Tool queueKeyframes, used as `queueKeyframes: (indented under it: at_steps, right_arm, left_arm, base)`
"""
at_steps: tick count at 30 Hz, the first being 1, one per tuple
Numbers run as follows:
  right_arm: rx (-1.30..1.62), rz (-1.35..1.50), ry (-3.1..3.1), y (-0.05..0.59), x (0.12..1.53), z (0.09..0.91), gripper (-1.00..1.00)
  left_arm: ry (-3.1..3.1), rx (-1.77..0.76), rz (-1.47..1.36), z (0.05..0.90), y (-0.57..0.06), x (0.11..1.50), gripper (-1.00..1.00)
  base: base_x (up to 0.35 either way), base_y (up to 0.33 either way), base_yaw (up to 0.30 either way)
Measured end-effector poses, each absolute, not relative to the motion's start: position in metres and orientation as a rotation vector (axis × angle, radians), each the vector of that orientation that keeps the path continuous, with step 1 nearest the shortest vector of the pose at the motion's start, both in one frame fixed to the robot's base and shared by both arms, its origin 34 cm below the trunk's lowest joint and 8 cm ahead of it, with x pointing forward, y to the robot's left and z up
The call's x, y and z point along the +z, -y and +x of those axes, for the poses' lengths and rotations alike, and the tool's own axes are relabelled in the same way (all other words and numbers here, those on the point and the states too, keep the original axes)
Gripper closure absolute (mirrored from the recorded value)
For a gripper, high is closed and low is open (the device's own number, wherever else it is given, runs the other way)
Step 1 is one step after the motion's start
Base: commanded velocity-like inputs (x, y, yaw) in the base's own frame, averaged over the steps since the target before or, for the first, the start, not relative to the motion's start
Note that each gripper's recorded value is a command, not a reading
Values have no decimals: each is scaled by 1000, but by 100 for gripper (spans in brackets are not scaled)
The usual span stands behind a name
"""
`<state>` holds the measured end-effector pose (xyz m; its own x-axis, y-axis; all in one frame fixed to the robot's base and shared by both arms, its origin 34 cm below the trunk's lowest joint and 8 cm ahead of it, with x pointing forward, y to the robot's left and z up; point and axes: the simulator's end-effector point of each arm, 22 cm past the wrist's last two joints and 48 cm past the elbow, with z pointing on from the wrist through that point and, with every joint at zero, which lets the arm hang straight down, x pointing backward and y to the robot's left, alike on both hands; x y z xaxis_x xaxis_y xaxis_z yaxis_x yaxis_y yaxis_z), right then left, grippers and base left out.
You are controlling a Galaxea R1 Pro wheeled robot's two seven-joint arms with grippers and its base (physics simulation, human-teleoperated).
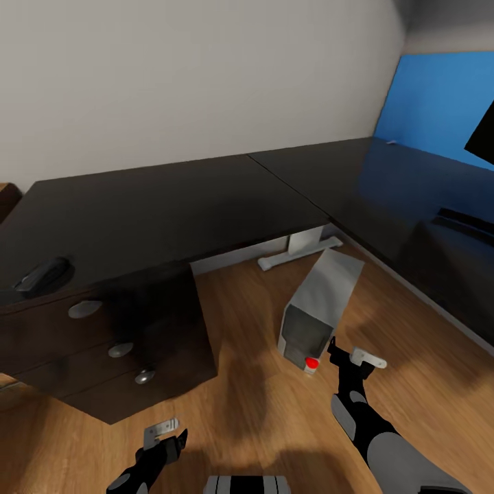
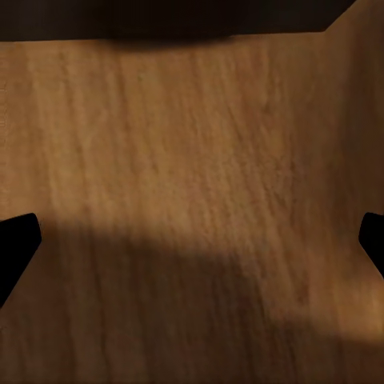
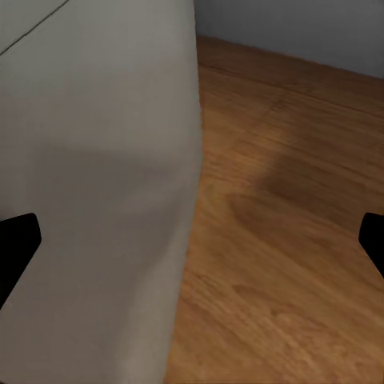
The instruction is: In the bedroom, organize the workspace by keeping the computer under the desk, ensuring the monitor is on the desk, placing the keyboard on the desk next to the monitor, placing the mouse on the desk next to the keyboard, moving the folder from the swivel chair onto the desk next to the mouse, stacking the notebook on top of the folder with the pen on top of the notebook, and positioning the swivel chair next to the desk.
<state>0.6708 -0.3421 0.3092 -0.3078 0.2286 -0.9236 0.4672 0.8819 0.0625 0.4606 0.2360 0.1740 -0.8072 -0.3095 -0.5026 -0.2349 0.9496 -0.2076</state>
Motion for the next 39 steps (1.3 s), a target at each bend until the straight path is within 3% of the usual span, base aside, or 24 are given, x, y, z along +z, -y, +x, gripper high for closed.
queueKeyframes:
  at_steps: [24,39]
  right_arm:
    - [-262,515,-1911,342,302,668,-100]
    - [-270,522,-1926,344,292,664,-100]
  left_arm:
    - [-2559,-179,-388,457,-237,170,-100]
    - [-2575,-177,-390,451,-237,164,-100]
  base:
    - [0,0,94]
    - [0,0,176]
